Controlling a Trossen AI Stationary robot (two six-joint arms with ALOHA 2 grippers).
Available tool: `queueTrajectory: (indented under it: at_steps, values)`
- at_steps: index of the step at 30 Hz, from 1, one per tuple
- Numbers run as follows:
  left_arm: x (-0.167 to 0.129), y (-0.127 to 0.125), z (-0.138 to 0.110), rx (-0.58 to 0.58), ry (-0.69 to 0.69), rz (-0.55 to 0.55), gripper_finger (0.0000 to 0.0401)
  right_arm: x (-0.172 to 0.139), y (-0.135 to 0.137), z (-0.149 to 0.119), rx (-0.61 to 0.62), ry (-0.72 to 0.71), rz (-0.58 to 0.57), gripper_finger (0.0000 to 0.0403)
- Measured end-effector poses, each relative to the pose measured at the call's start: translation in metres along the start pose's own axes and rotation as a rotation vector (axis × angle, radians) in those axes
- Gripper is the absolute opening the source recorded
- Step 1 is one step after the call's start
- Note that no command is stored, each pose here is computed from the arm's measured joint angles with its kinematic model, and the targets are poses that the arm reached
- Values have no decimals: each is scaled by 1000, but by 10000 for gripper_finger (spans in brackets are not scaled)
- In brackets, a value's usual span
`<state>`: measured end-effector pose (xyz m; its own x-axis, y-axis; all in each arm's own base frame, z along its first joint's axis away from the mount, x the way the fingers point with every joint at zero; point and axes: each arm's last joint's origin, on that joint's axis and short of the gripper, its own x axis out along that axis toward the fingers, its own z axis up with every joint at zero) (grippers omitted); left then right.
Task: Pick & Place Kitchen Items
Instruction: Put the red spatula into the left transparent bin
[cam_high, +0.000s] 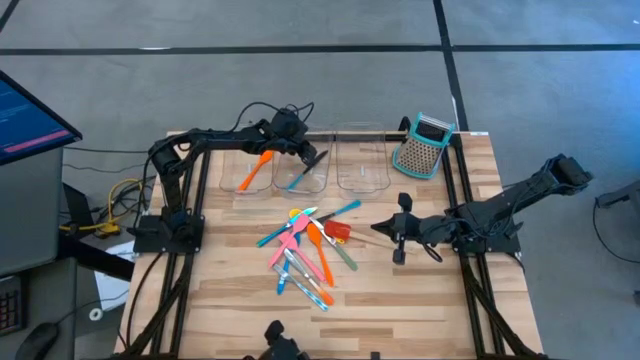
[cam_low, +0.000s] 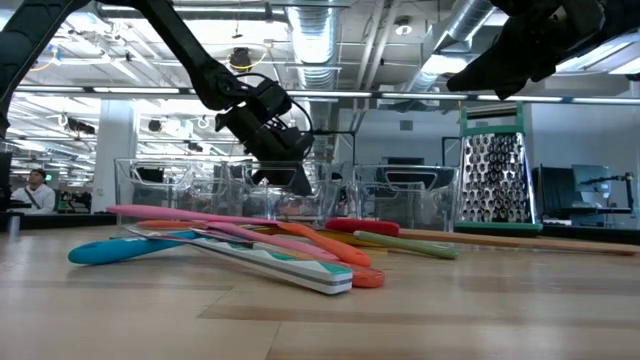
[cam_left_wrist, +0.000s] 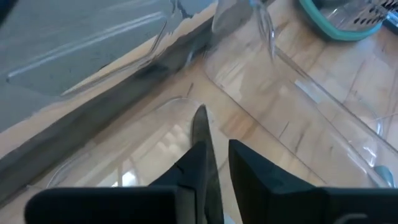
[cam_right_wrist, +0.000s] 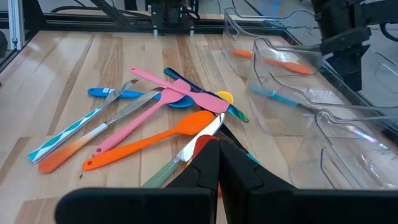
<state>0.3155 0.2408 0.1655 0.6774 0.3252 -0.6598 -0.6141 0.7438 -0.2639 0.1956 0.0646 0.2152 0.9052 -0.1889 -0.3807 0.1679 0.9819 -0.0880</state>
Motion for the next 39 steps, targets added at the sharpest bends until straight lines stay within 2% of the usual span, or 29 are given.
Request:
queueTrajectory:
  at_steps: [7,15,20,23,26,31,39]
  values:
    - [1,-7,1,79,-17,-38,6,0,0,0,0,0,0,0]
    - [-2,-21,2,197,-38,-68,1,0,0,2,9,-15,2,0]
    - [-28,-37,18,300,-127,-93,1,0,1,5,3,-44,4,0]
    - [-54,-46,28,347,-197,-106,1,0,1,5,0,-49,3,0]
    - [-85,-54,26,411,-253,-115,1,0,0,5,1,-50,-7,0]
    - [-137,-61,-1,461,-308,-144,1,0,0,5,-4,-51,-23,0]
    - [-204,-70,-71,519,-414,-257,1,0,0,5,-8,-51,-23,0]
